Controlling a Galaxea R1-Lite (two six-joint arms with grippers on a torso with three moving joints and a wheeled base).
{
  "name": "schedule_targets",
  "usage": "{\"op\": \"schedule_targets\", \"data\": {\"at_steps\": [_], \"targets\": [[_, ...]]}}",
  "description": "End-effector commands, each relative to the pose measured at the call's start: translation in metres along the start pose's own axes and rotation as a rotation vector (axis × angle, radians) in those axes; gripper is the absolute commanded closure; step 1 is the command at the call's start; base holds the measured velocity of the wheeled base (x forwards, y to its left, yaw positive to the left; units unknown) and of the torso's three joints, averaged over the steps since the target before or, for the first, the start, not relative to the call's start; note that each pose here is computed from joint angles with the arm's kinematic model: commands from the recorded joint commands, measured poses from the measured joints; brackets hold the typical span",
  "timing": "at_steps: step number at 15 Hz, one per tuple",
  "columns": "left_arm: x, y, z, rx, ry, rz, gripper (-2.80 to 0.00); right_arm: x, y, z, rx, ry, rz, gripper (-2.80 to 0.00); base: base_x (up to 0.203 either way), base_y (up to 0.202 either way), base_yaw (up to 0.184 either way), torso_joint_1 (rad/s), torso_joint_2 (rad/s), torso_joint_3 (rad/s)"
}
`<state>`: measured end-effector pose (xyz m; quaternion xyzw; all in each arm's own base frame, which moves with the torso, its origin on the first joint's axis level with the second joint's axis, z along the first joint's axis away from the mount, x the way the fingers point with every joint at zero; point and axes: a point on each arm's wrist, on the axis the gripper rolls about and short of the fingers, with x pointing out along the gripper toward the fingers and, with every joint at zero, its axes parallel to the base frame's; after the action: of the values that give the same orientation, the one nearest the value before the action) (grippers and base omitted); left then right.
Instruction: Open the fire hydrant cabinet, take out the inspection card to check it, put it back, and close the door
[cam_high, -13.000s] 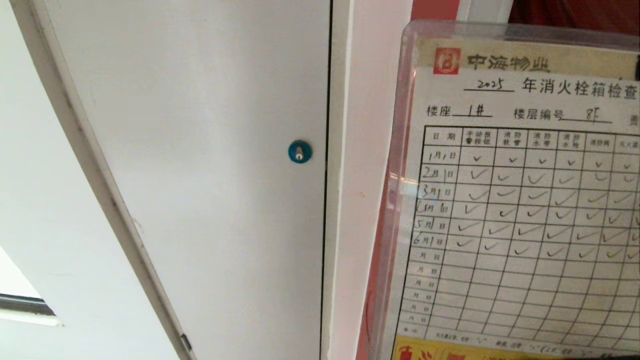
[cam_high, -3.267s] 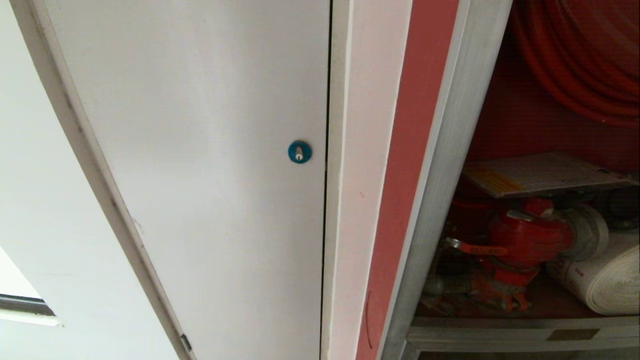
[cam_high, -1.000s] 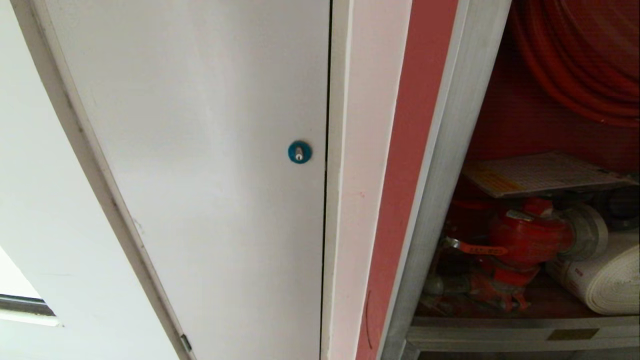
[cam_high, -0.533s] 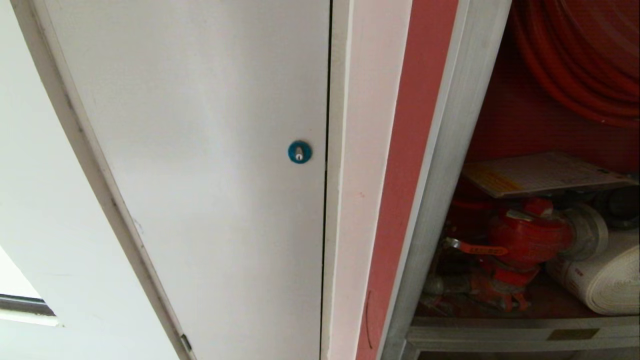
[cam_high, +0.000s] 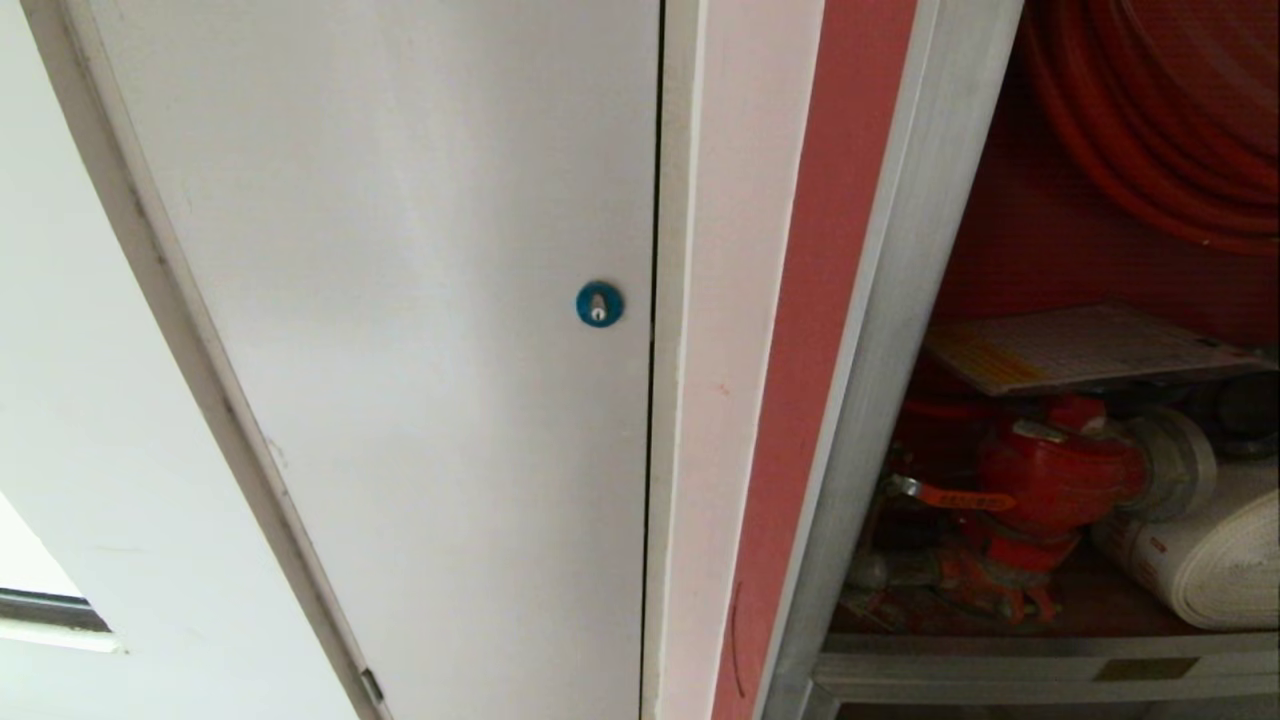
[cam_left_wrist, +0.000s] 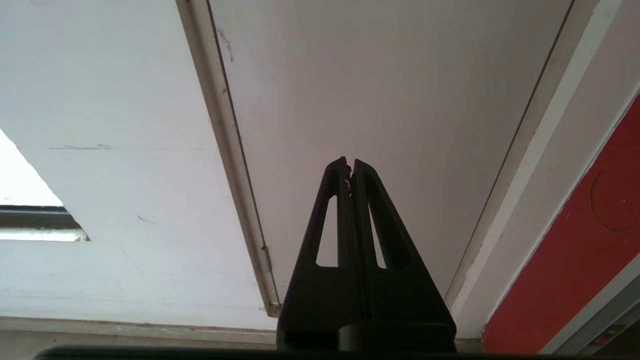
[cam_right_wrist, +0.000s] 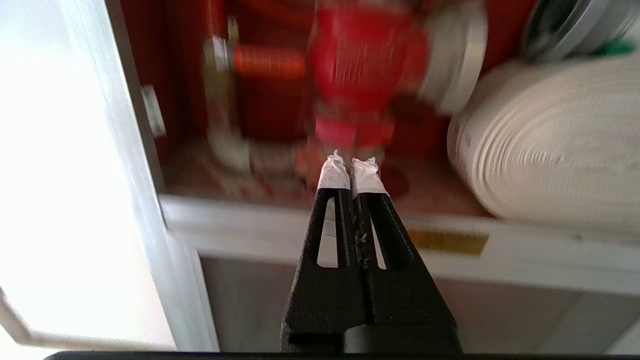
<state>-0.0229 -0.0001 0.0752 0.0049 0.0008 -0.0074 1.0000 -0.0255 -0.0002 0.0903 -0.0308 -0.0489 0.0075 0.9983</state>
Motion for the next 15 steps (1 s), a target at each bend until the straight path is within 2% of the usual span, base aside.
{"op": "schedule_targets", "data": {"at_steps": [1, 3, 5, 13, 15], "targets": [[0.0001, 0.0, 0.0, 0.001, 0.001, -0.001, 0.0, 0.0019, 0.0006, -0.009, -0.024, 0.032, 0.006, 0.0, 0.0, 0.0, 0.0, 0.0, 0.0, 0.0], [0.0, 0.0, 0.0001, 0.001, 0.0, 0.0, 0.0, 0.0019, 0.0008, -0.0101, -0.042, 0.041, 0.013, 0.0, 0.0, 0.0, 0.0, 0.0, 0.0, 0.0], [0.0001, 0.0, 0.0, 0.0, 0.001, -0.001, 0.0, 0.0012, 0.0013, -0.0159, -0.032, 0.104, 0.021, 0.0, 0.0, 0.0, 0.0, 0.0, 0.0, 0.0], [0.0, 0.0, 0.0001, 0.001, 0.001, -0.001, 0.0, 0.0013, 0.0009, -0.0146, 0.099, 0.091, 0.003, 0.0, 0.0, 0.0, 0.0, 0.0, 0.0, 0.0], [0.0001, 0.0, 0.0, 0.0, 0.001, -0.001, 0.0, 0.0014, 0.0009, -0.0148, 0.101, 0.092, 0.001, 0.0, 0.0, 0.0, 0.0, 0.0, 0.0, 0.0]]}}
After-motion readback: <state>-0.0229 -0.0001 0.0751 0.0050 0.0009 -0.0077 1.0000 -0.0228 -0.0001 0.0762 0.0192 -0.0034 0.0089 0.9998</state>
